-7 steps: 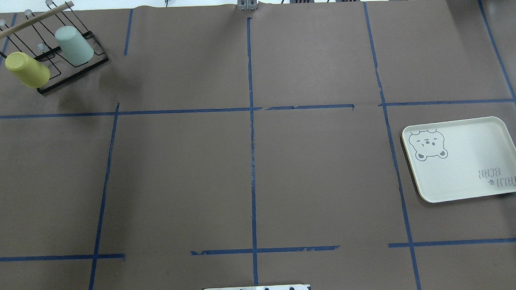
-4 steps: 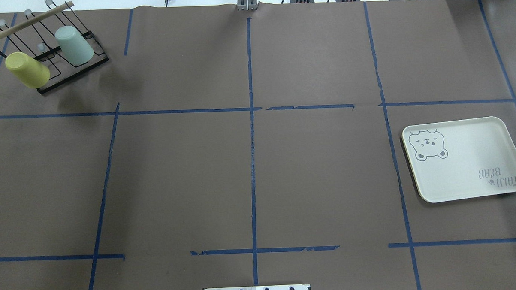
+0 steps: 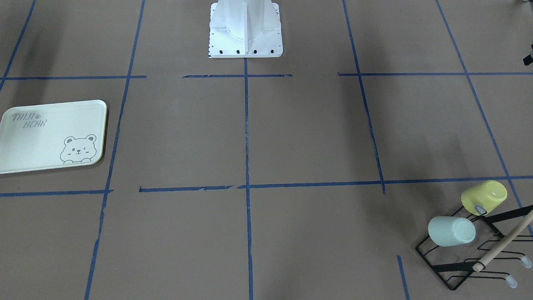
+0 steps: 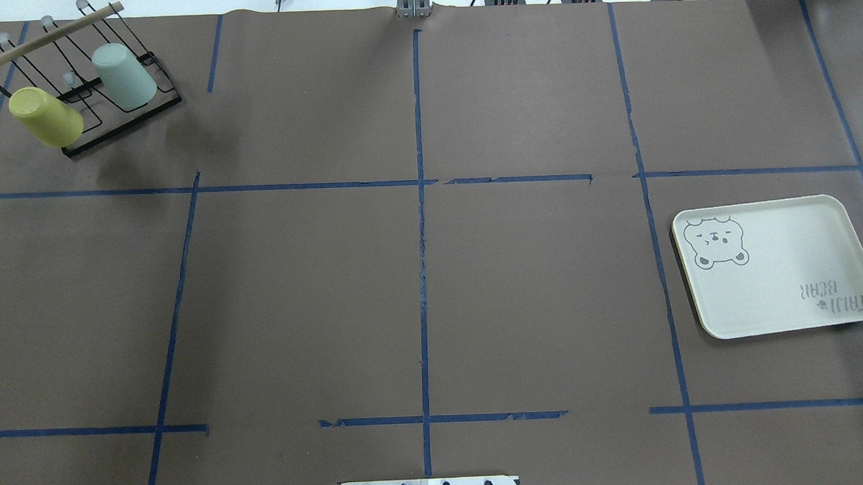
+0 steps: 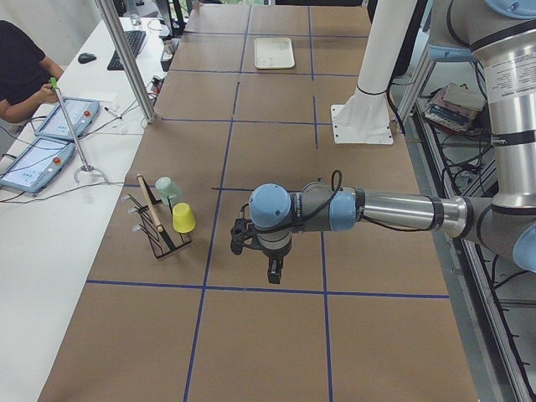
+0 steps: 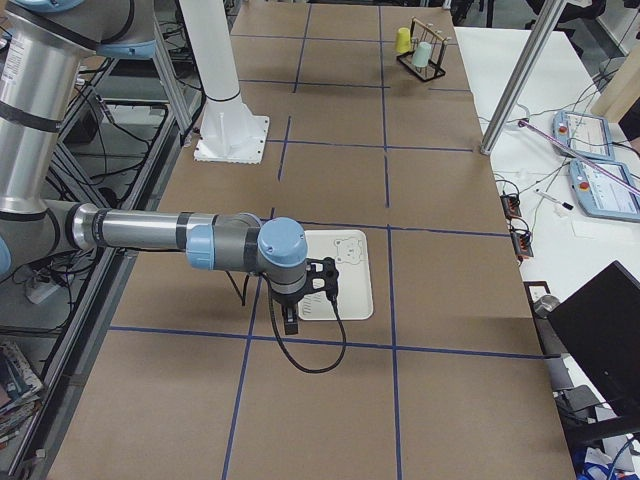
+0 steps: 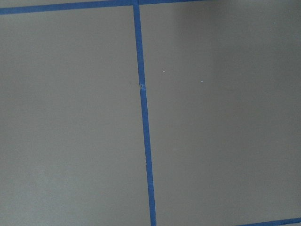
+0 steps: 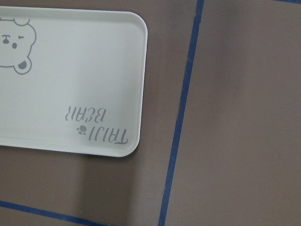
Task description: Left arm grabs green cup and hands to right arm on tray
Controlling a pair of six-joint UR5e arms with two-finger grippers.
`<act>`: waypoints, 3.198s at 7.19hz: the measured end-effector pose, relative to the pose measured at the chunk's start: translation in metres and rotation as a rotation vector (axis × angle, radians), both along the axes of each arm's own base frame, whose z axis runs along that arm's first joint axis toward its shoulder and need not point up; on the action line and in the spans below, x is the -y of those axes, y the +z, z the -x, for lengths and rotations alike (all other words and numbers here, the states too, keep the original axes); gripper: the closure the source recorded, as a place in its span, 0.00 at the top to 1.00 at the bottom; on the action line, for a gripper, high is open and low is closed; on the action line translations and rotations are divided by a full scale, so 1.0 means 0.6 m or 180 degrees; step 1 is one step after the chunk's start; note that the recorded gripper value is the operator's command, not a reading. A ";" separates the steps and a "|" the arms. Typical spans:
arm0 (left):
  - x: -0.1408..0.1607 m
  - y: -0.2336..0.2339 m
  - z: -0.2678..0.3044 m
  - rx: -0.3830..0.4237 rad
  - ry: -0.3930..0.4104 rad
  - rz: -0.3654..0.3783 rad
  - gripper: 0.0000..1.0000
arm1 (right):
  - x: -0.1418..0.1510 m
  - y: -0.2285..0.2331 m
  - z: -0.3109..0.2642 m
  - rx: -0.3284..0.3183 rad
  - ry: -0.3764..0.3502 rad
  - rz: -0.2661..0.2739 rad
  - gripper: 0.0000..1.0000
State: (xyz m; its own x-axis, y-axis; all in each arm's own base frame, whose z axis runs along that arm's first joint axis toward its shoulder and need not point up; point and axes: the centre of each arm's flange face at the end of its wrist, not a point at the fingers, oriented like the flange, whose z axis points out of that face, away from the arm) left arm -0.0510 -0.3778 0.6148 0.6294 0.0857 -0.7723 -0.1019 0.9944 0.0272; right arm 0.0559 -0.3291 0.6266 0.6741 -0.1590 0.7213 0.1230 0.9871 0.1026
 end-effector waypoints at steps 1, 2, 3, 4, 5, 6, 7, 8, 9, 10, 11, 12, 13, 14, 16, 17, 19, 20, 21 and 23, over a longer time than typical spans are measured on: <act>0.001 -0.004 0.000 -0.0007 -0.0002 -0.0034 1.00 | 0.000 0.000 0.000 0.0002 -0.0001 -0.0004 1.00; 0.006 -0.014 -0.004 -0.0026 -0.0004 -0.0121 1.00 | 0.000 -0.001 0.000 0.0011 0.0001 -0.0008 1.00; 0.016 -0.030 -0.011 -0.0051 -0.0042 -0.0180 1.00 | 0.001 -0.003 0.001 0.0030 0.0006 -0.0010 1.00; 0.034 -0.057 -0.026 -0.0071 -0.0089 -0.0198 1.00 | 0.002 -0.006 0.002 0.0054 0.0010 -0.0046 1.00; 0.055 -0.086 -0.044 -0.0087 -0.0110 -0.0206 1.00 | 0.004 -0.011 0.003 0.0071 0.0008 -0.0133 1.00; 0.089 -0.121 -0.067 -0.0101 -0.0156 -0.0187 1.00 | 0.006 -0.015 0.004 0.0078 0.0008 -0.0211 1.00; 0.132 -0.171 -0.107 -0.0113 -0.0208 -0.0147 1.00 | 0.008 -0.018 0.005 0.0082 0.0007 -0.0248 1.00; 0.176 -0.224 -0.150 -0.0121 -0.0258 -0.0122 1.00 | 0.010 -0.020 0.007 0.0085 -0.0001 -0.0264 1.00; 0.222 -0.269 -0.185 -0.0126 -0.0305 -0.0118 1.00 | 0.011 -0.020 0.009 0.0091 -0.0008 -0.0267 1.00; 0.274 -0.304 -0.223 -0.0103 -0.0344 -0.0102 1.00 | 0.011 -0.020 0.010 0.0102 -0.0015 -0.0265 1.00; 0.325 -0.329 -0.267 0.0011 -0.0383 -0.0106 1.00 | 0.011 -0.019 0.012 0.0109 -0.0023 -0.0262 1.00; 0.378 -0.347 -0.307 0.0158 -0.0441 -0.0106 1.00 | 0.011 -0.019 0.013 0.0112 -0.0030 -0.0259 1.00; 0.433 -0.361 -0.340 0.0252 -0.0531 -0.0030 1.00 | 0.011 -0.018 0.015 0.0115 -0.0038 -0.0257 1.00; 0.484 -0.373 -0.370 0.0297 -0.0643 0.0106 1.00 | 0.012 -0.018 0.016 0.0117 -0.0045 -0.0256 1.00; 0.555 -0.373 -0.413 0.0351 -0.0746 0.0297 1.00 | 0.012 -0.018 0.020 0.0116 -0.0063 -0.0254 1.00; 0.576 -0.358 -0.423 0.0354 -0.0743 0.0298 1.00 | 0.013 -0.018 0.021 0.0117 -0.0070 -0.0254 1.00; 0.603 -0.336 -0.434 0.0337 -0.0753 0.0277 1.00 | 0.013 -0.018 0.025 0.0121 -0.0091 -0.0250 1.00; 0.614 -0.334 -0.438 0.0344 -0.0763 0.0301 1.00 | 0.013 -0.018 0.027 0.0122 -0.0105 -0.0249 1.00; 0.624 -0.330 -0.442 0.0351 -0.0771 0.0324 1.00 | 0.013 -0.018 0.029 0.0122 -0.0114 -0.0249 1.00; 0.637 -0.317 -0.453 0.0347 -0.0791 0.0351 1.00 | 0.014 -0.018 0.030 0.0123 -0.0121 -0.0250 1.00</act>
State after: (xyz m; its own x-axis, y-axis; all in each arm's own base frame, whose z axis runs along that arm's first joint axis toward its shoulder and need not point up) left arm 0.2209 -0.7598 0.4246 0.7005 -0.1623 -0.6950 0.1487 0.9856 -0.0803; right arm 0.0378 -0.3374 0.6161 0.6385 -0.2409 0.7310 0.1546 0.9705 0.1847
